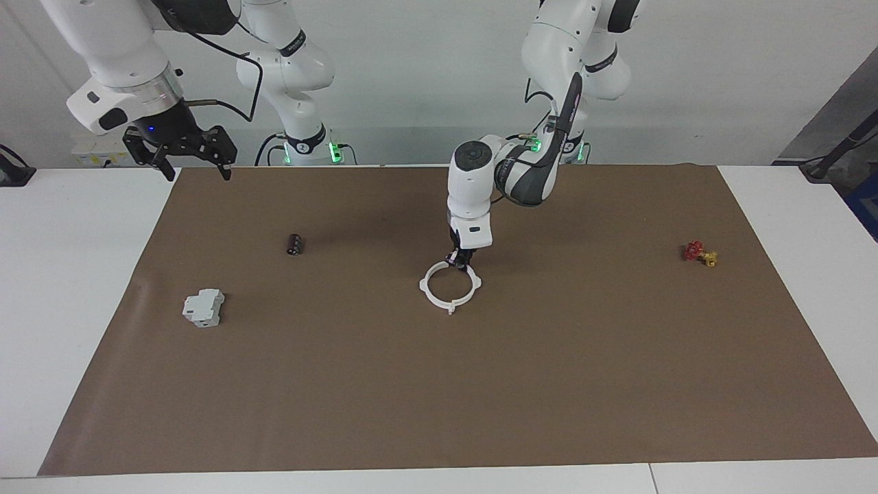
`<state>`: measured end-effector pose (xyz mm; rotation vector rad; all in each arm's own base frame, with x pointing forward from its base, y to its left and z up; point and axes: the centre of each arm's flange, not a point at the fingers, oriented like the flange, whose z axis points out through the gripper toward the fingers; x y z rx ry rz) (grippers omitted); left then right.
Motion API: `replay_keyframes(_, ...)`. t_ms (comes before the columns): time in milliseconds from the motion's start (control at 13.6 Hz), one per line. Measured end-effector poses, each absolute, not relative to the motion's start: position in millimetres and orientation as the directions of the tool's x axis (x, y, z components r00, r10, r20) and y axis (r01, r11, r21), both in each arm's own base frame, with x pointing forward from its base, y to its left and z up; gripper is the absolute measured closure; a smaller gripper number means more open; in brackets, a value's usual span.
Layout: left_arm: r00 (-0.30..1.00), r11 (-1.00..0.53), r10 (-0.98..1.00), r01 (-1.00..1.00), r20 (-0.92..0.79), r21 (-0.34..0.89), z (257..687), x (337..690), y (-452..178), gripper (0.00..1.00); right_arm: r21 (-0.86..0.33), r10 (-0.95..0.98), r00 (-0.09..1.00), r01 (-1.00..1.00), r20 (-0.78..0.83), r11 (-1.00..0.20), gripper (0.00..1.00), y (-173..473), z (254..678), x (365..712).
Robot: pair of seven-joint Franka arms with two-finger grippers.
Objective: Assemble drain pipe with both arms
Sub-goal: 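Press the held half-ring onto the centered half-ring with the left gripper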
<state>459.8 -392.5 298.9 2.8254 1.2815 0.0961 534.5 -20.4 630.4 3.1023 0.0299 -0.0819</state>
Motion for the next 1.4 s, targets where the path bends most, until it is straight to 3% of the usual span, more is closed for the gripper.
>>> replay_keyframes(1033,0.637,-0.638,0.77,0.766,0.039,0.078,297.7,463.0,-392.0,0.93,0.038,0.018,0.998,0.02,-0.053,-0.999,0.0,-20.4,630.4,534.5)
replay_keyframes(1181,0.637,-0.638,0.77,0.766,0.038,0.074,295.1,462.9,-391.7,0.76,0.038,0.018,0.998,0.02,-0.053,-0.999,0.0,-20.4,630.4,534.5)
replay_keyframes(1402,0.638,-0.639,0.769,0.766,0.039,0.069,292.6,462.4,-391.3,0.4,0.038,0.018,0.998,0.02,-0.053,-0.999,0.0,-20.4,630.4,534.5)
